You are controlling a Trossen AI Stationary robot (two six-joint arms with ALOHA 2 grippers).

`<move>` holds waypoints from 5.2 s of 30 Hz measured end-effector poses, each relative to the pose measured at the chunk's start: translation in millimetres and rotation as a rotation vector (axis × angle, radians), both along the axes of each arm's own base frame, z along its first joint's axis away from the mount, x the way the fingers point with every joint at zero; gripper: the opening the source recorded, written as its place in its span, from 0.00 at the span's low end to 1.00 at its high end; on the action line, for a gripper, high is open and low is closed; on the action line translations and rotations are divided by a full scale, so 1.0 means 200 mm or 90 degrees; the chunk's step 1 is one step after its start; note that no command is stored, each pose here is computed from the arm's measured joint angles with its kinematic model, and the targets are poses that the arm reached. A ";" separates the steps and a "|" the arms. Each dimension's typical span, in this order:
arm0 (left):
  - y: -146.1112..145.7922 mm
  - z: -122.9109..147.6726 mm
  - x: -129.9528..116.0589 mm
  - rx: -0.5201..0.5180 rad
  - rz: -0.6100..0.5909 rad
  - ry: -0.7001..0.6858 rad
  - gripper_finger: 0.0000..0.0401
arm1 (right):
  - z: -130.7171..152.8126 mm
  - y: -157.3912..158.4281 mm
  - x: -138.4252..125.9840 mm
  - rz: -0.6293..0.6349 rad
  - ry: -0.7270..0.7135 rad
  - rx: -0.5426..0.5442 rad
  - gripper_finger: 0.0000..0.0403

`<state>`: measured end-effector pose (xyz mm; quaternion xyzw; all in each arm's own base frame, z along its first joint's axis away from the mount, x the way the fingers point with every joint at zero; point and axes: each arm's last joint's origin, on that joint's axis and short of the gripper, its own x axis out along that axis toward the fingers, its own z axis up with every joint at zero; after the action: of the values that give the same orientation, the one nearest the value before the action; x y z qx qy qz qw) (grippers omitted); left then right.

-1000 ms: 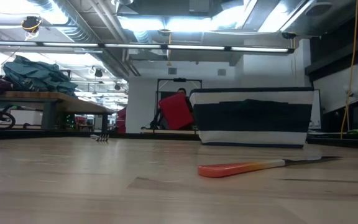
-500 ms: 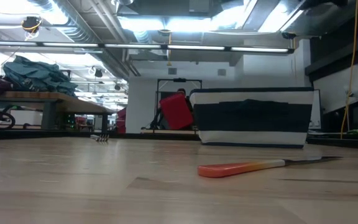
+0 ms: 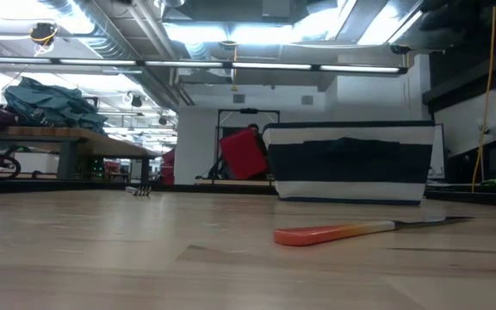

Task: Fold towel
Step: Return to Home Position

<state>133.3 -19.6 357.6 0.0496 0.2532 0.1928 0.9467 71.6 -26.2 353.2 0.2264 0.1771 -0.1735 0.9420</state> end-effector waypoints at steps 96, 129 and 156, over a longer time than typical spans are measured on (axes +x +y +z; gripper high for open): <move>0.05 -1.05 -0.11 -0.148 -0.006 -0.242 0.01 | -0.93 0.03 0.13 0.072 -0.293 0.042 0.42; 0.07 -0.93 -0.19 -0.185 -0.019 -0.428 0.01 | -0.91 0.03 0.12 0.074 -0.316 0.034 0.42; 0.07 -0.93 -0.19 -0.185 -0.020 -0.427 0.01 | -0.91 0.03 0.12 0.074 -0.316 0.034 0.42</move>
<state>95.5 -5.3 171.5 -0.1480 -0.0476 0.1458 0.9770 95.0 -20.5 170.2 0.2766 -0.0419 -0.0532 0.9586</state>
